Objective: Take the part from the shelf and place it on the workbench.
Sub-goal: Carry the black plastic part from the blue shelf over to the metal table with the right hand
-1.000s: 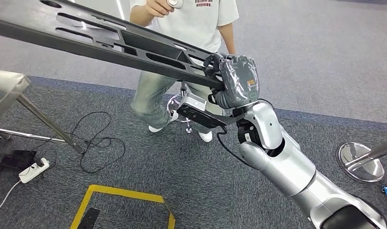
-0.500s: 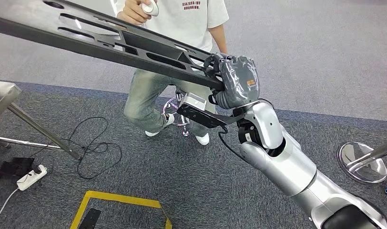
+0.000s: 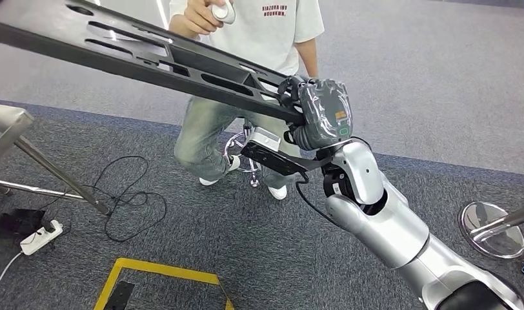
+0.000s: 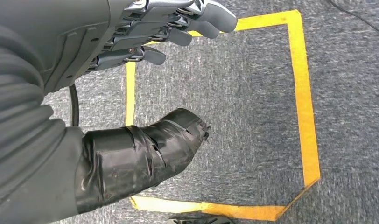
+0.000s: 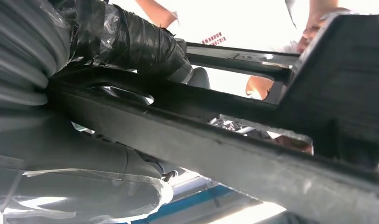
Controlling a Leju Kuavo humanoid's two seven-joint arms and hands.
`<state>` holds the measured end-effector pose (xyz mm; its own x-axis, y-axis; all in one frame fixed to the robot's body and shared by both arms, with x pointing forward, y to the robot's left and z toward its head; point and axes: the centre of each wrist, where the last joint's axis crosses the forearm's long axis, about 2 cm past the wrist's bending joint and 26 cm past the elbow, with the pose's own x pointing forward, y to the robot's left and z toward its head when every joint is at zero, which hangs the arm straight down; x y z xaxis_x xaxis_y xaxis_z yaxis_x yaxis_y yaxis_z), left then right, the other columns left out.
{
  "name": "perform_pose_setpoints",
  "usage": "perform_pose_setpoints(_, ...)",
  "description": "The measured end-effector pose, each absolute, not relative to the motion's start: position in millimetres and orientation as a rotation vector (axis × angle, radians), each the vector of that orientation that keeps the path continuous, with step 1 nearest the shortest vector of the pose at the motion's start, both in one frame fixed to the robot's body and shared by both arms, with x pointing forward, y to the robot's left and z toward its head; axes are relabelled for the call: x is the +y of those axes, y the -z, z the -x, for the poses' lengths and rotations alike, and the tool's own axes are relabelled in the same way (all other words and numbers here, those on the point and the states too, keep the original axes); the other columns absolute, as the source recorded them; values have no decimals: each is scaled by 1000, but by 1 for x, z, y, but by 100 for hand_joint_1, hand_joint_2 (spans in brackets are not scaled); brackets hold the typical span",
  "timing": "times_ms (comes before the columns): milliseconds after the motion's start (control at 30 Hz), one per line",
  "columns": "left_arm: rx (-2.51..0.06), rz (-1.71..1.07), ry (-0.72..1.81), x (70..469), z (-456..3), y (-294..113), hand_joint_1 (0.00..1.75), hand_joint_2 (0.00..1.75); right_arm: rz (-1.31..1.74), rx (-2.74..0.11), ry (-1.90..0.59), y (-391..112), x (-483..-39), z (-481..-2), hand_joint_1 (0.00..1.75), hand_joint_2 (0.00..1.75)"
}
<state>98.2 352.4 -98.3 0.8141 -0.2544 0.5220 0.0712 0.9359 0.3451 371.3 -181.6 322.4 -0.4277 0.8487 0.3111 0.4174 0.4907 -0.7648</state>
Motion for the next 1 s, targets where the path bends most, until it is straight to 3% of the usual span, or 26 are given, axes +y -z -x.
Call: perform_pose_setpoints(1000,-626,-323,170,355,-91,99,0,175,1057,-2075,-793,-325,-177,-370,175,175)
